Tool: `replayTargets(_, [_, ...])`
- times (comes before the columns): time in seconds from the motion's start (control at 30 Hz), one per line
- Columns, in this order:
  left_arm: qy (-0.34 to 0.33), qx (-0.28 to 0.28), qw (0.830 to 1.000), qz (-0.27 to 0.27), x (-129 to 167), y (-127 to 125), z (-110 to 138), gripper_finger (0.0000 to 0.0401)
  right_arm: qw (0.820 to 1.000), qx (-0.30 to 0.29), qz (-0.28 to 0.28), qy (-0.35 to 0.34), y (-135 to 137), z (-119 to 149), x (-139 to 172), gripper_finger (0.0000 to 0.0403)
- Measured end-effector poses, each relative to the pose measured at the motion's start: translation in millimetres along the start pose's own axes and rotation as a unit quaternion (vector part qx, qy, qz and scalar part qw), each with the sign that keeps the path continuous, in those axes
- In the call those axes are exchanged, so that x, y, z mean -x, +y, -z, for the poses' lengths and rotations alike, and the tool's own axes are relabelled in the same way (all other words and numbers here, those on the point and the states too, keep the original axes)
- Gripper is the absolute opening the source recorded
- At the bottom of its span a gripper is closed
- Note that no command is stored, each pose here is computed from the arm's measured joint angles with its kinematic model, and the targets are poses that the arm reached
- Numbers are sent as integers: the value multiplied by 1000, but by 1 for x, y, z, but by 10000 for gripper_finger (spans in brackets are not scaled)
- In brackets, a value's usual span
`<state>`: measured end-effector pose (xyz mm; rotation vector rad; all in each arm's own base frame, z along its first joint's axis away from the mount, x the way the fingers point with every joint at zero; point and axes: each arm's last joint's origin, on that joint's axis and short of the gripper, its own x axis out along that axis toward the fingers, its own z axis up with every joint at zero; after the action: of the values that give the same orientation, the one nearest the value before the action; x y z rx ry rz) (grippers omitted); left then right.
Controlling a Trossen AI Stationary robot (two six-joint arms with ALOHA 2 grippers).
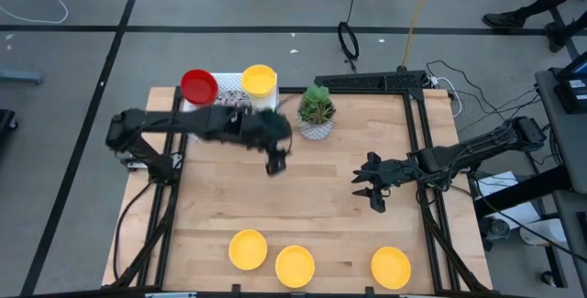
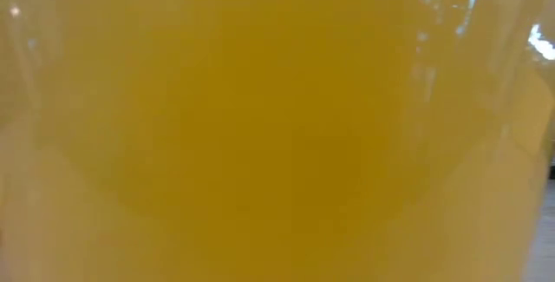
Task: Pick & Place Mini bowls
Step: Stack the yellow bowl on the yellow bowl on the shelf
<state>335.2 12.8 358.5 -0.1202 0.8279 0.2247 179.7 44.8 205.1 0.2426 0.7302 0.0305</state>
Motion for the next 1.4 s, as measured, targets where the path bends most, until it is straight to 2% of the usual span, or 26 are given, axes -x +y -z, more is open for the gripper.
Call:
replayTargets(0.2, [11, 5, 998, 65, 13, -64, 17, 228, 1000, 0, 0, 0, 0, 0, 0, 169])
replayTargets(0.43, [54, 86, 990, 102, 29, -109, 40, 228, 1000, 0, 0, 0, 0, 0, 0, 169])
replayTargets(0.67, [170, 185, 967, 51, 30, -147, 81, 228, 1000, 7, -2, 1, 0, 0, 0, 169])
replayTargets(0.87, [242, 188, 952, -14, 18, -175, 115, 228, 1000, 15, -3, -3, 0, -1, 0, 169])
replayTargets(1.0, [315, 202, 925, -67, -1, -183, 133, 228, 1000, 15, -3, -3, 0, -1, 0, 169])
replayTargets(1.17, [388, 186, 898, -95, -30, -190, 148, 228, 1000, 19, -3, -3, 0, -1, 0, 169])
replayTargets(1.4, [442, 109, 886, -92, -68, -192, 162, 228, 1000, 19, -3, -3, 0, -1, 0, 169])
